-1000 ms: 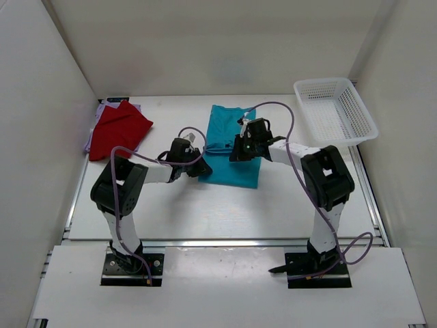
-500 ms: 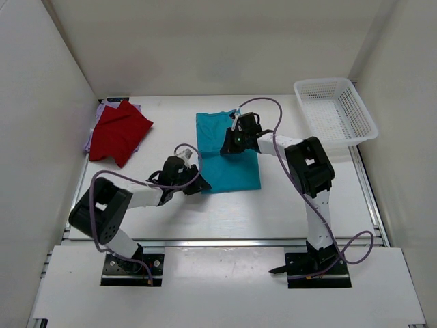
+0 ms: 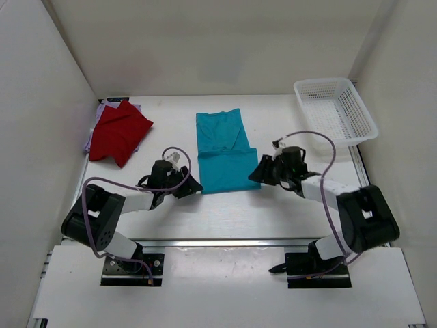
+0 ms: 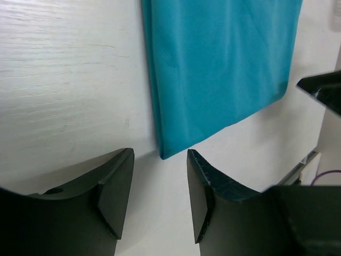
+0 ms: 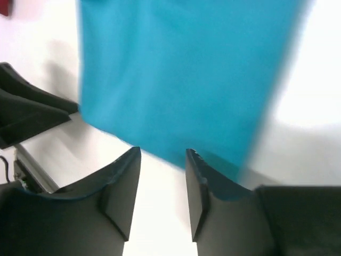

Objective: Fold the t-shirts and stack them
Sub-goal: Grab one side of the 2/3 rectangular tshirt with both arms

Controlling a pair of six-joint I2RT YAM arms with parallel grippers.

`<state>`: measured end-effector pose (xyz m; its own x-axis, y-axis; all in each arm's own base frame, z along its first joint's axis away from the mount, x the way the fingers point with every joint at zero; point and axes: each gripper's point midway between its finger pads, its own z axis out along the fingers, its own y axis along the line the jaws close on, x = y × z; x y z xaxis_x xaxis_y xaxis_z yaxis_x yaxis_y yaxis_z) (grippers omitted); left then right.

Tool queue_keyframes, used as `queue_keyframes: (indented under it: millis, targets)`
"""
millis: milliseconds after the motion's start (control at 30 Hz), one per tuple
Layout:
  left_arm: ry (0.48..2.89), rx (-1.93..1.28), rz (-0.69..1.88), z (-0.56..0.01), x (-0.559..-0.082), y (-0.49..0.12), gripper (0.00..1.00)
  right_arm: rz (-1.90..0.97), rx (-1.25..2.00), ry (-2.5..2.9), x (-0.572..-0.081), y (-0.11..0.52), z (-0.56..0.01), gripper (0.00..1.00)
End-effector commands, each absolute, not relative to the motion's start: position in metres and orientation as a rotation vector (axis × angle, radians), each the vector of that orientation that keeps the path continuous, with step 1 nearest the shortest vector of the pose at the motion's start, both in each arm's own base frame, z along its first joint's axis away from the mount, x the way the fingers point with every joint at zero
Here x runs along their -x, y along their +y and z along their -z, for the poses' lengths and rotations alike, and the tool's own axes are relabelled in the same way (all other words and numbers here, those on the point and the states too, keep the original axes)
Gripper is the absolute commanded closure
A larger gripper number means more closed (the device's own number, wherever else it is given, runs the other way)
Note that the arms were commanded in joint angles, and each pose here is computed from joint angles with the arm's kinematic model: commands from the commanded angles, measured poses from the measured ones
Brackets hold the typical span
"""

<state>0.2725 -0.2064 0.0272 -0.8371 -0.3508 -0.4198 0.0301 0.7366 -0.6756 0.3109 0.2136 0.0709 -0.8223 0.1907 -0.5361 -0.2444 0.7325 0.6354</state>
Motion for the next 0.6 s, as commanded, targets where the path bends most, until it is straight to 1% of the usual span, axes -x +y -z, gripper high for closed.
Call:
queue_keyframes:
  millis: [0, 33, 67, 100, 200, 267, 333, 400, 500, 567]
  targets:
    - [2.406, 0.208, 0.976, -0.027, -0.273, -0.217, 0.45, -0.921, -0.072, 2.294, -0.296, 0.188, -0.066, 0.6]
    - [2.433, 0.202, 0.974, -0.02, -0.268, -0.219, 0.46, -0.892, -0.116, 2.336, -0.283, 0.179, -0.05, 0.57]
    - [2.438, 0.201, 0.971, -0.019, -0.269, -0.222, 0.47, -0.875, -0.152, 2.311, -0.287, 0.17, -0.052, 0.55]
    - [2.438, 0.203, 0.95, -0.017, -0.271, -0.221, 0.49, -0.871, -0.164, 2.336, -0.277, 0.166, -0.042, 0.54]
    - [2.46, 0.193, 0.915, -0.011, -0.267, -0.225, 0.58, -0.875, -0.192, 2.381, -0.272, 0.16, -0.025, 0.53]
    - [2.468, 0.204, 0.89, -0.006, -0.268, -0.221, 0.61, -0.892, -0.176, 2.37, -0.279, 0.165, -0.028, 0.52]
    - [2.459, 0.21, 0.896, -0.007, -0.268, -0.22, 0.63, -0.904, -0.174, 2.379, -0.281, 0.168, -0.024, 0.55]
    - [2.466, 0.217, 0.875, -0.005, -0.269, -0.218, 0.64, -0.913, -0.174, 2.379, -0.285, 0.171, -0.021, 0.62]
    - [2.458, 0.216, 0.872, -0.006, -0.272, -0.22, 0.65, -0.887, -0.199, 2.375, -0.293, 0.167, -0.017, 0.68]
    - [2.462, 0.222, 0.871, -0.004, -0.273, -0.22, 0.7, -0.893, -0.221, 2.373, -0.296, 0.164, -0.015, 0.7]
